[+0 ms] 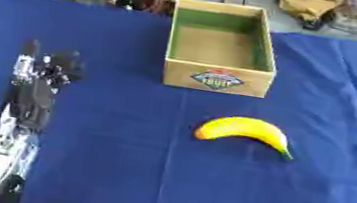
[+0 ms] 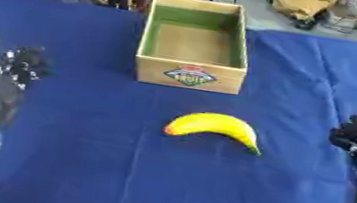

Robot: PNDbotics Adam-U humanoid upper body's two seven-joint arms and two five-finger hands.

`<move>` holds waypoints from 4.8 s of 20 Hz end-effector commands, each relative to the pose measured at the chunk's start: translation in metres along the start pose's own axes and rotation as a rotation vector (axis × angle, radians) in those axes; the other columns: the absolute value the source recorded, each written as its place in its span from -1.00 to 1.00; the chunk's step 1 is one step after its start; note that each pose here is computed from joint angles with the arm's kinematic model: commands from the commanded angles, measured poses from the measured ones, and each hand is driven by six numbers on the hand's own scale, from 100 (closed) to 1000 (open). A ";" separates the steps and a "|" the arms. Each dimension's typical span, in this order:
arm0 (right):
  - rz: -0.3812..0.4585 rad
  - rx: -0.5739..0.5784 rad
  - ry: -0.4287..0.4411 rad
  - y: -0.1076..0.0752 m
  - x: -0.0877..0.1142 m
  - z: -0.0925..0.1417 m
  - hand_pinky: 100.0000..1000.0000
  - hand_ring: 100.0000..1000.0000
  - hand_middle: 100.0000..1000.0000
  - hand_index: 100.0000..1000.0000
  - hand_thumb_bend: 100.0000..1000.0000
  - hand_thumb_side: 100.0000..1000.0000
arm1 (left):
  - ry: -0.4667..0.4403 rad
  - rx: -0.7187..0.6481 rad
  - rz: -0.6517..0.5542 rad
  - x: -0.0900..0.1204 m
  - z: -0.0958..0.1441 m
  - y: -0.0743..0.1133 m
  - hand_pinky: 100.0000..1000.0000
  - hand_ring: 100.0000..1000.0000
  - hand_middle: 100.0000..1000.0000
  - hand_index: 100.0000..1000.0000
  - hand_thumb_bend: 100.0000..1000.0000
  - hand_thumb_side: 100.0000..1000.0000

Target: Pick up objects on the table and place them in the box.

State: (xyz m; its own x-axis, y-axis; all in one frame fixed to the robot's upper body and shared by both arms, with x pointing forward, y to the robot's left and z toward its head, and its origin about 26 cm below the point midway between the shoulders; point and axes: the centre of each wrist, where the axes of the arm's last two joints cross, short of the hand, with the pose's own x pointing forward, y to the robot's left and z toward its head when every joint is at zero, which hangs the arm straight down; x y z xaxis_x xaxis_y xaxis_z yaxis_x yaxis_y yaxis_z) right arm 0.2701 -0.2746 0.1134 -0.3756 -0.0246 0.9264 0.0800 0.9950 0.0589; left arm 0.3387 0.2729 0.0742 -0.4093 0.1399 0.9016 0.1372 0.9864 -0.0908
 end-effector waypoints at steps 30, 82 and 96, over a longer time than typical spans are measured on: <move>0.513 0.532 -0.165 0.008 0.075 -0.059 0.31 0.23 0.10 0.36 -1.00 0.29 | -0.008 -0.033 -0.008 0.005 -0.003 0.000 0.36 0.35 0.36 -0.02 -0.46 0.88; 1.274 0.840 -0.213 0.058 -0.039 -0.122 0.38 0.45 0.42 0.59 -0.54 -0.18 | -0.004 -0.089 0.018 0.003 -0.007 -0.012 0.36 0.36 0.37 -0.01 -0.46 0.88; 1.300 0.911 -0.257 0.065 -0.040 -0.114 0.38 0.45 0.43 0.59 -0.52 -0.18 | -0.002 -0.087 0.017 0.003 -0.006 -0.011 0.36 0.36 0.37 -0.01 -0.46 0.88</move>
State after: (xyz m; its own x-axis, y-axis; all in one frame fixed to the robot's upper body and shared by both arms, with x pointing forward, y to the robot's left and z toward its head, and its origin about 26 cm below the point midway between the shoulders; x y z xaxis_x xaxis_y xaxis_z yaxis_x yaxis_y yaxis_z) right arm 0.3956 -0.2209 0.1117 -0.6259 0.7724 0.1081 -0.0928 0.0639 -0.9936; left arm 0.3404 0.2606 0.0724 -0.3847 0.1629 0.9085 0.2138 0.9733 -0.0840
